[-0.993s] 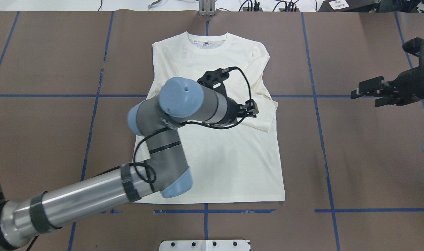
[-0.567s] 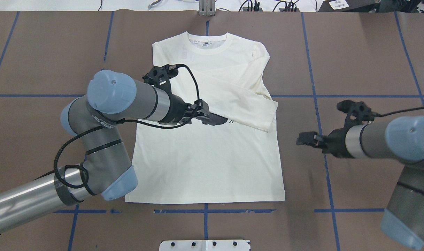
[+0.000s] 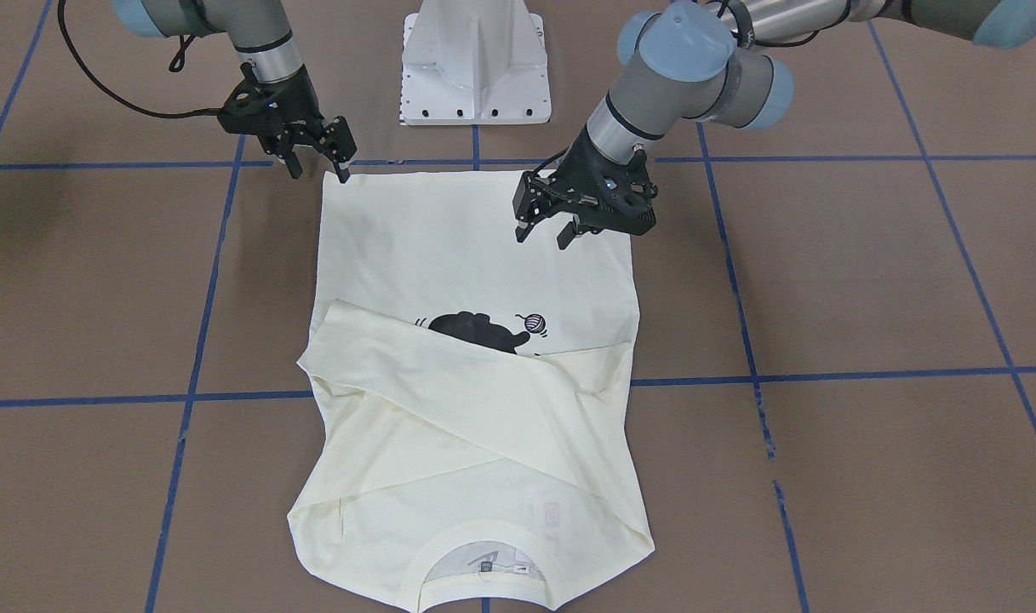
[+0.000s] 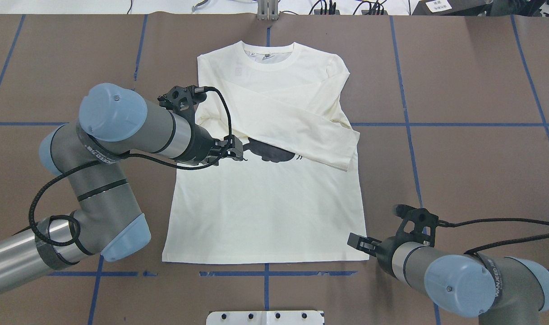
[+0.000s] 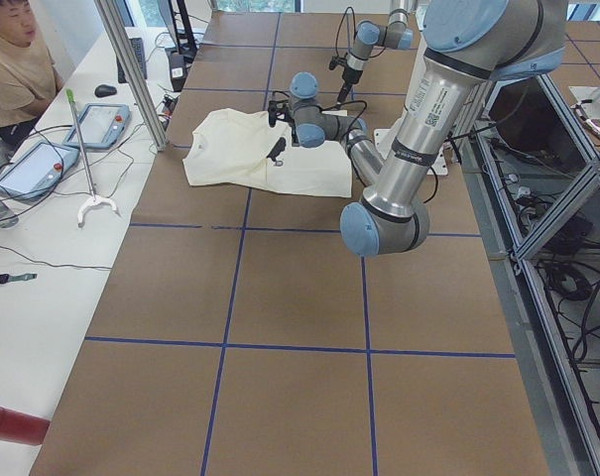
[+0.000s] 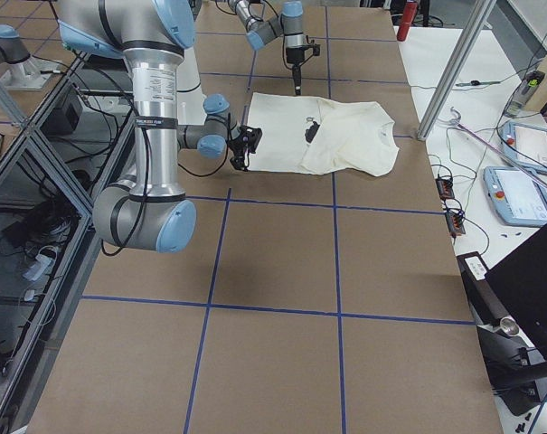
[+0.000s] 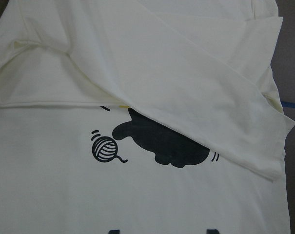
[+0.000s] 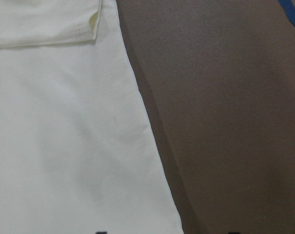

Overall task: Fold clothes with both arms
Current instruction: 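Release the sleeve and move both grippers to the shirt hem nearest the robot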

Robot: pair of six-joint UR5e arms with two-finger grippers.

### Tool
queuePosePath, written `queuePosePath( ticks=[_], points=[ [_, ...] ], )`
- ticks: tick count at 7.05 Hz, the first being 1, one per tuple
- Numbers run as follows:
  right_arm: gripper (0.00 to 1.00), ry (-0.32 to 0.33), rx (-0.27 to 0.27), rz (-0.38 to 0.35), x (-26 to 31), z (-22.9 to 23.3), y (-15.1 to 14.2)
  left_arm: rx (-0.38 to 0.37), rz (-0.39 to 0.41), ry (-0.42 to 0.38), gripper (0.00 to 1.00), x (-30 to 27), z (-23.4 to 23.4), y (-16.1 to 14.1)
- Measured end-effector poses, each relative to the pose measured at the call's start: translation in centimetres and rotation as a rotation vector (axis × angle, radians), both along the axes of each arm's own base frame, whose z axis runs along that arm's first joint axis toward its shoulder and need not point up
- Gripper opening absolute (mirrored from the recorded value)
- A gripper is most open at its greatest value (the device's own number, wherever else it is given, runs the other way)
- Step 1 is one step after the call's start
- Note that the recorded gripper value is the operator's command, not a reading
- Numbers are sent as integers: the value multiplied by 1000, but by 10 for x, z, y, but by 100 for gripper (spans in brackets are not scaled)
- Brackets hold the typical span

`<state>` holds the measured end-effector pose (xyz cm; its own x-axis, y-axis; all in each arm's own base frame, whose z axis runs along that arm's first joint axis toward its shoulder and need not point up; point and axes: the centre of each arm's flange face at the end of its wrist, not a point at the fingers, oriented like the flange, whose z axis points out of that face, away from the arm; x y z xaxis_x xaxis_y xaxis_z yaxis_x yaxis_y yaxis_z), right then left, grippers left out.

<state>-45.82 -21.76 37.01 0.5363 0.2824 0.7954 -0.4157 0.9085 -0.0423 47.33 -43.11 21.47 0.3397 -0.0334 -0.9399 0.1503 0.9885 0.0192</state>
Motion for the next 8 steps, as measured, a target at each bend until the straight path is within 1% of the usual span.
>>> queuePosePath(
  ticks=[2, 3, 6, 7, 8],
  points=[
    [14, 20, 12, 6, -10, 7, 8, -2, 2, -2, 68, 0, 2, 0],
    [0, 26, 13, 6, -12, 9, 8, -1, 3, -1, 68, 0, 3, 1],
    [0, 30, 14, -4, -13, 11, 13, -4, 5, 2, 68, 0, 2, 3],
    [0, 27, 15, -9, -14, 10, 16, -22, -2, 3, 68, -4, 5, 5],
    [0, 17, 16, -10, -12, 5, 16, -63, -21, 4, 68, -18, 16, 17]
  ],
)
